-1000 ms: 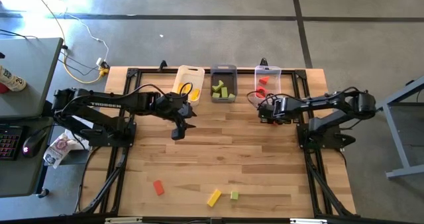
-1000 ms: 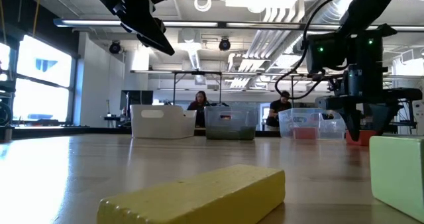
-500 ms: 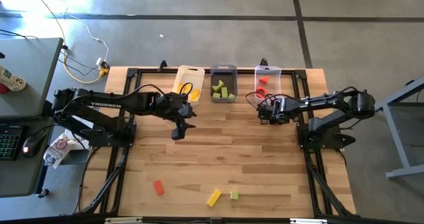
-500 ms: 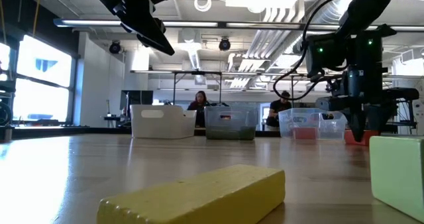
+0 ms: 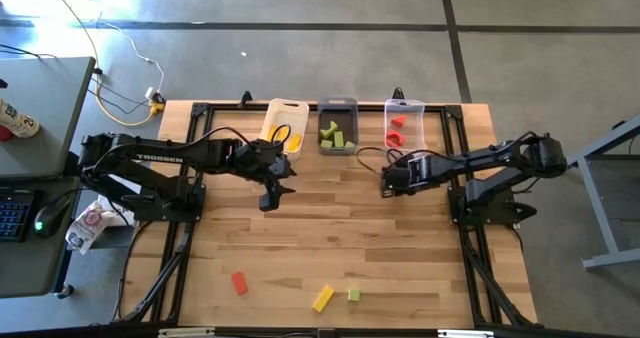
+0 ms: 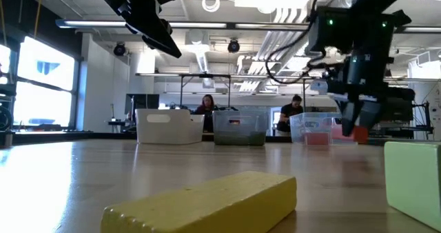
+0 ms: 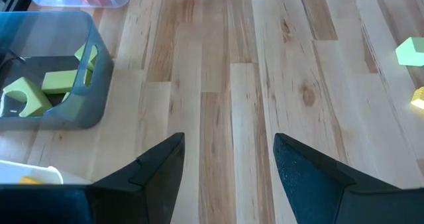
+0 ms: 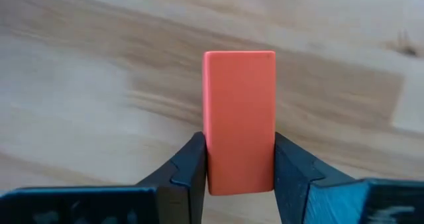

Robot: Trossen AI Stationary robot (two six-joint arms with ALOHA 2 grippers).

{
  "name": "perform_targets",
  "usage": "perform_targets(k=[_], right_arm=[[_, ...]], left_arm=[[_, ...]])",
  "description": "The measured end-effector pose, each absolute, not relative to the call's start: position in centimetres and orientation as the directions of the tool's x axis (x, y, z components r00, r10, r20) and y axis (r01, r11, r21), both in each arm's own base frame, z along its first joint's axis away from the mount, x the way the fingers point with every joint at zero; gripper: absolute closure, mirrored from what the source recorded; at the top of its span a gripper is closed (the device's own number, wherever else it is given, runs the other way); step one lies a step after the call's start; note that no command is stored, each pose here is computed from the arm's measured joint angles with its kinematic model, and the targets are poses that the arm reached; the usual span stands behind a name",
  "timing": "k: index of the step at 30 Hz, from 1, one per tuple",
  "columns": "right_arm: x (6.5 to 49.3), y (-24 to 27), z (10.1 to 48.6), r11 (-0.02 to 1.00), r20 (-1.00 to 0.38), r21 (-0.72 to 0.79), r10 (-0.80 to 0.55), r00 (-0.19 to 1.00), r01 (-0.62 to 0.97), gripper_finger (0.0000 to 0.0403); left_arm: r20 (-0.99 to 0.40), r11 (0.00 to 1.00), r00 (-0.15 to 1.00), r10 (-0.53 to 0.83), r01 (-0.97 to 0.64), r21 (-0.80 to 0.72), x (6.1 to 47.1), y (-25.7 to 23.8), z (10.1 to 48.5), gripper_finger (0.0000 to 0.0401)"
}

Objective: Sort & place blocks by color
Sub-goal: Put the orange block into the transparent bin

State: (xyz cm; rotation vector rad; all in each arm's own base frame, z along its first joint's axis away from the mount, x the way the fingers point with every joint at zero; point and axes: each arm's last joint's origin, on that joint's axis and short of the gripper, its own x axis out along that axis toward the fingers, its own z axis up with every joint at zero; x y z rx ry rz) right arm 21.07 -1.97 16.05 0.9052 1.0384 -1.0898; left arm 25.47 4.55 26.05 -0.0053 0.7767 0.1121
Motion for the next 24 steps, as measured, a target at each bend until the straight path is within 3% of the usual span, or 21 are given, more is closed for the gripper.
perform_targets(k=[13,24], right_arm=[[24.2,-2.7,20.9,0.385,-0.845,0.073,-0.466,0.262,0.920,0.0295],[24.1,-6.3,22.4,0.347,-0.721,-0.101,-0.671,0.172,0.933,0.0295]], left_arm=[[-0.700,0.992,0.708,0.099,-0.124,0.016,25.5,4.6,26.0,0.0183],[-0.700,0.990,0.707,0.099,-0.141,-0.003,25.5,4.5,26.0,0.0183]])
